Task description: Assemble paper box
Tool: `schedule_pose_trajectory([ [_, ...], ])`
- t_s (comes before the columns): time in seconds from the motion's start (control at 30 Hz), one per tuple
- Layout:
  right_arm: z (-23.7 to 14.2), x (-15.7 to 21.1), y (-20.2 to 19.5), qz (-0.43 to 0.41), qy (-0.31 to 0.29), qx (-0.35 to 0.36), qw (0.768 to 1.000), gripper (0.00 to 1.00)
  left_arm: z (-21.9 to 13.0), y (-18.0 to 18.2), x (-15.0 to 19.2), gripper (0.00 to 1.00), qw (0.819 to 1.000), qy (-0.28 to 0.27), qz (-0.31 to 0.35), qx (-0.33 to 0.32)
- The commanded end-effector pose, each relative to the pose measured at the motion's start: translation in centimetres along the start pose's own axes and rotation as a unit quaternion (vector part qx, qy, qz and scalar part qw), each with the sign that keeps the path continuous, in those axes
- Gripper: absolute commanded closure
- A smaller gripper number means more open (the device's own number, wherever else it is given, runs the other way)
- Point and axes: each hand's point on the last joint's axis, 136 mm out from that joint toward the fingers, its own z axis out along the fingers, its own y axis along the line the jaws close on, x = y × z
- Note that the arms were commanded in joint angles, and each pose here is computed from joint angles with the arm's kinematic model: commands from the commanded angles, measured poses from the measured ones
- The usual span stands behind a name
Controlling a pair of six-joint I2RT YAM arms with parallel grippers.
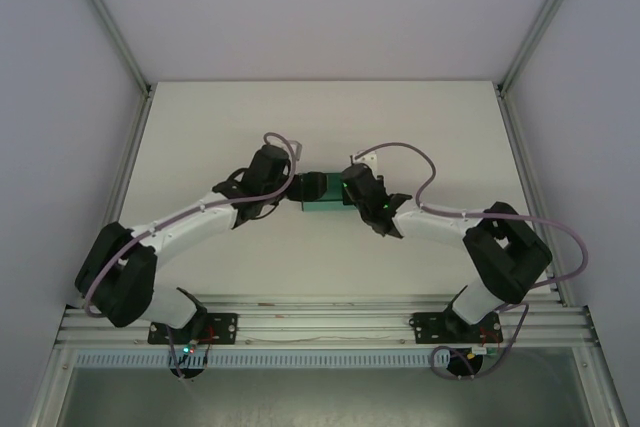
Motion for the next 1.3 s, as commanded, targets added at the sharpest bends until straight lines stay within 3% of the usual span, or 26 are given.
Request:
schedule_pose_trajectory([
  [0.0,-0.5,0.4,-0.5,-0.01,-0.006,0.006,1.0,0.92,-2.3,0.4,-1.8,0.0,0.999,-0.022,-0.01,-0.035],
  [0.23,-0.5,1.4,-0.3,-0.026,-0.003,-0.001,1.0,0.91,-3.2,3.5,-4.5,0.0,0.99,-0.055,-0.069,-0.112],
  [0.4,-0.3,2.1,-0.1,-0.03,-0.002,-0.009,0.999,0.88,-0.3,3.7,-4.9,0.0,0.99,-0.025,-0.119,-0.066],
  [0.7,-0.4,3.1,0.1,-0.024,-0.009,-0.023,0.999,0.87,4.2,3.5,-1.8,0.11,0.987,0.044,-0.153,-0.018],
  [1.03,-1.7,3.1,1.3,-0.032,-0.023,-0.052,0.998,0.76,6.4,3.7,2.0,0.26,0.98,0.087,-0.18,0.009],
  [1.27,-3.4,3.6,0.6,-0.022,-0.027,-0.071,0.997,0.58,7.5,4.8,3.5,0.27,0.978,0.103,-0.183,-0.008],
])
